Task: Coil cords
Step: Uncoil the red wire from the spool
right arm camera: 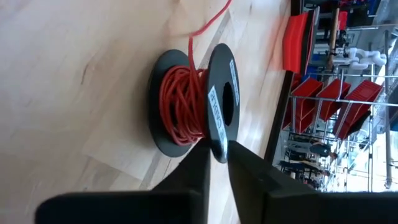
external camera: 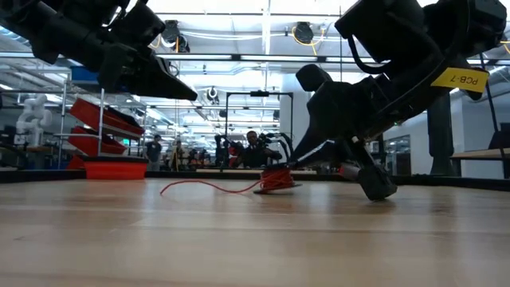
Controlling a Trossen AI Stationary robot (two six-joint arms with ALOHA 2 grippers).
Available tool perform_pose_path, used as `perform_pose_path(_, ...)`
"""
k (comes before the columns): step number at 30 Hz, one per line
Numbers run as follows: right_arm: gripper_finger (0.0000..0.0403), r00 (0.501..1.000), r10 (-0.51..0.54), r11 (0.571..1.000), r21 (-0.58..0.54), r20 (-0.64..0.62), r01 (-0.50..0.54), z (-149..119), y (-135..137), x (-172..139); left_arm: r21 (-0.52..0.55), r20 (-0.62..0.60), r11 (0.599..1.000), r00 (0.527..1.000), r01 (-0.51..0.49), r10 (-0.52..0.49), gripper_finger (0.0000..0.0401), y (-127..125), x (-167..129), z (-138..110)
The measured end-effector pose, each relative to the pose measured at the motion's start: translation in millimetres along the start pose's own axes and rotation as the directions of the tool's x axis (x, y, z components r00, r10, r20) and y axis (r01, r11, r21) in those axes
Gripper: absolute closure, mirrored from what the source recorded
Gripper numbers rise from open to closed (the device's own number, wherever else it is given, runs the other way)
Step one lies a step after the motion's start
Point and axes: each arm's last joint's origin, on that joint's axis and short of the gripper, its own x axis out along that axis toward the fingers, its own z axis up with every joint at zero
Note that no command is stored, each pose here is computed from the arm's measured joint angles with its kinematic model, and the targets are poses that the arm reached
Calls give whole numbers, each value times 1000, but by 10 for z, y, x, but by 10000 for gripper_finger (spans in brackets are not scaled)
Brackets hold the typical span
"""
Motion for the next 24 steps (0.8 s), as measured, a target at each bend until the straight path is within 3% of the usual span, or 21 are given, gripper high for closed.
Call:
perform_pose_path(4, 398, 1000, -7, 1000, 11, 6, 7, 5, -5, 2, 0, 0, 1000, 1000, 0, 0, 381, 0, 0, 0)
perform_pose_path(8, 400, 1000, -20, 999, 38, 16, 20, 17, -19, 5, 0, 0, 1000, 1000, 0, 0, 381, 0, 0, 0)
perform_pose_path(17, 402, 999, -22, 976, 215, 49, 11, 103, -110, 36, 43, 16, 999, 1000, -3, 3, 381, 2, -1, 15)
perform_pose_path(24, 403, 999, 0, 951, 310, 41, -13, 60, -148, 100, 94, 102, 996, 995, -1, -8, 380, -50, -22, 108)
